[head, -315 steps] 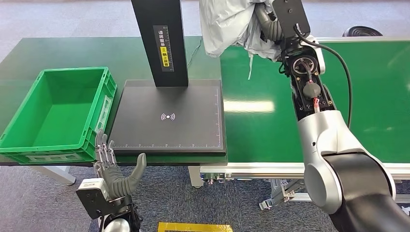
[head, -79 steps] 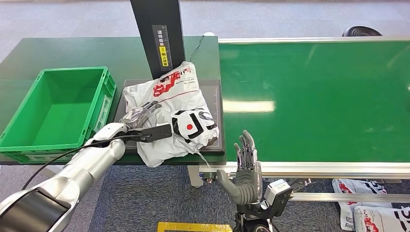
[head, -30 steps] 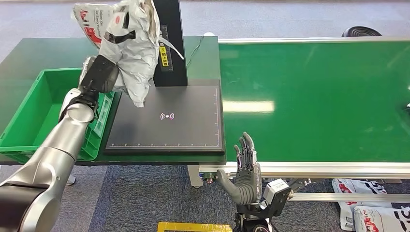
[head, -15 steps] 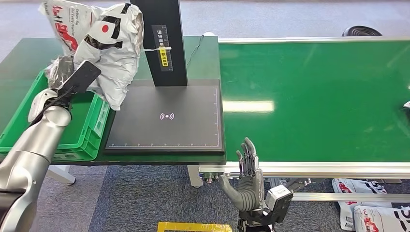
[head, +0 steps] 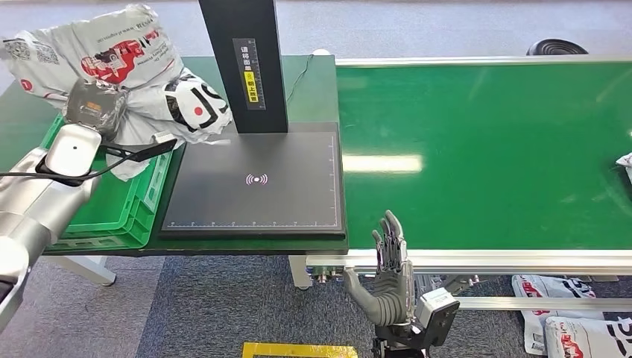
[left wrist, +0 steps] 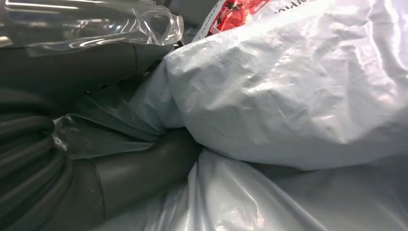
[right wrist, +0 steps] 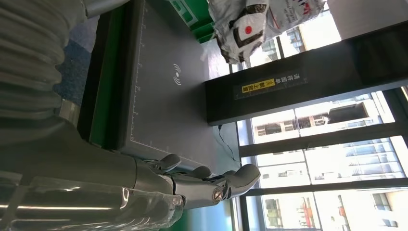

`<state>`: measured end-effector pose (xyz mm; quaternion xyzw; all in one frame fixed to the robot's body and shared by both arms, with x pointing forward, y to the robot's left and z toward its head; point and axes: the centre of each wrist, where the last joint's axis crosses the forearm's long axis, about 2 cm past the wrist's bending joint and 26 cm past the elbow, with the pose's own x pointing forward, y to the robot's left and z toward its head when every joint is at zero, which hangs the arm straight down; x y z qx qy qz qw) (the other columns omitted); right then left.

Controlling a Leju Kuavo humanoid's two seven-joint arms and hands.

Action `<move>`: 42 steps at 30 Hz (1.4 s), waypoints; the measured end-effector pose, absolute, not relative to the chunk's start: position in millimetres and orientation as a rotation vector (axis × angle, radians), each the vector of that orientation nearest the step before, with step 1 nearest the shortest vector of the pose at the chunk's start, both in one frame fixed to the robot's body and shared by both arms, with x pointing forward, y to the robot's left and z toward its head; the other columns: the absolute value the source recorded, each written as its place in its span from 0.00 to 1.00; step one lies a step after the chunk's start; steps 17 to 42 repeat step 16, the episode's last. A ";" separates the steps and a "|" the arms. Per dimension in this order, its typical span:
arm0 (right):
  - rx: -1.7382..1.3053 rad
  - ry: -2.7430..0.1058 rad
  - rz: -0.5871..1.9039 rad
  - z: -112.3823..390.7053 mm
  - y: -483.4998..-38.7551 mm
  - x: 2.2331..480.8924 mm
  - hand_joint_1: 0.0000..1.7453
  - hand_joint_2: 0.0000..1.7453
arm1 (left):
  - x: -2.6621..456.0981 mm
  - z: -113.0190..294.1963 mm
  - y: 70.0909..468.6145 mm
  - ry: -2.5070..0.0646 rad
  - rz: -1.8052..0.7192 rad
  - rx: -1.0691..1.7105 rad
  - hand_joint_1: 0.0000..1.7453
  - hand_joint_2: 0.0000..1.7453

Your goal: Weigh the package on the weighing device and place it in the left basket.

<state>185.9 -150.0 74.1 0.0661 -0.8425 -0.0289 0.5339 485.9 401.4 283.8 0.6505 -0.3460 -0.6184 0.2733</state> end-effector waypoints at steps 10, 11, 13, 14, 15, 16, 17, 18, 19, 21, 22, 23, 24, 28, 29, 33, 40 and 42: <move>0.128 -2.011 -0.078 75.5 -158.2 179.9 0.00 1.00 | 474.5 270.8 438.3 -0.759 -1.681 1.756 1.00 1.00; 0.126 -2.012 -0.078 75.8 -158.6 179.5 0.00 1.00 | 473.2 268.7 440.9 -0.751 -1.681 1.752 1.00 1.00; 0.124 -2.012 -0.078 76.3 -159.1 178.7 0.00 1.00 | 469.9 263.5 446.3 -0.738 -1.679 1.739 1.00 1.00; 0.122 -2.011 -0.079 76.5 -159.3 178.3 0.00 1.00 | 468.0 260.4 449.4 -0.733 -1.676 1.731 1.00 1.00; 0.119 -2.011 -0.081 76.7 -159.7 177.9 0.00 1.00 | 465.7 257.2 452.8 -0.730 -1.673 1.722 1.00 1.00; 0.117 -2.010 -0.082 76.8 -159.8 177.8 0.00 1.00 | 464.5 255.4 454.6 -0.727 -1.672 1.718 1.00 1.00; 0.117 -2.010 -0.082 76.8 -159.8 177.8 0.00 1.00 | 464.5 255.4 454.6 -0.727 -1.672 1.718 1.00 1.00; 0.117 -2.010 -0.082 76.8 -159.8 177.8 0.00 1.00 | 464.5 255.4 454.6 -0.727 -1.672 1.718 1.00 1.00; 0.117 -2.010 -0.082 76.8 -159.8 177.8 0.00 1.00 | 464.5 255.4 454.6 -0.727 -1.672 1.718 1.00 1.00; 0.117 -2.010 -0.082 76.8 -159.8 177.8 0.00 1.00 | 464.5 255.4 454.6 -0.727 -1.672 1.718 1.00 1.00; 0.117 -2.010 -0.082 76.8 -159.8 177.8 0.00 1.00 | 464.5 255.4 454.6 -0.727 -1.672 1.718 1.00 1.00; 0.117 -2.010 -0.082 76.8 -159.8 177.8 0.00 1.00 | 464.5 255.4 454.6 -0.727 -1.672 1.718 1.00 1.00; 0.117 -2.010 -0.082 76.8 -159.8 177.8 0.00 1.00 | 464.5 255.4 454.6 -0.727 -1.672 1.718 1.00 1.00; 0.117 -2.010 -0.082 76.8 -159.8 177.8 0.00 1.00 | 464.5 255.4 454.6 -0.727 -1.672 1.718 1.00 1.00; 0.117 -2.010 -0.082 76.8 -159.8 177.8 0.00 1.00 | 464.5 255.4 454.6 -0.727 -1.672 1.718 1.00 1.00; 0.117 -2.010 -0.082 76.8 -159.8 177.8 0.00 1.00 | 464.5 255.4 454.6 -0.727 -1.672 1.718 1.00 1.00; 0.117 -2.010 -0.082 76.8 -159.8 177.8 0.00 1.00 | 464.5 255.4 454.6 -0.727 -1.672 1.718 1.00 1.00; 0.117 -2.010 -0.082 76.8 -159.8 177.8 0.00 1.00 | 464.5 255.4 454.6 -0.727 -1.672 1.718 1.00 1.00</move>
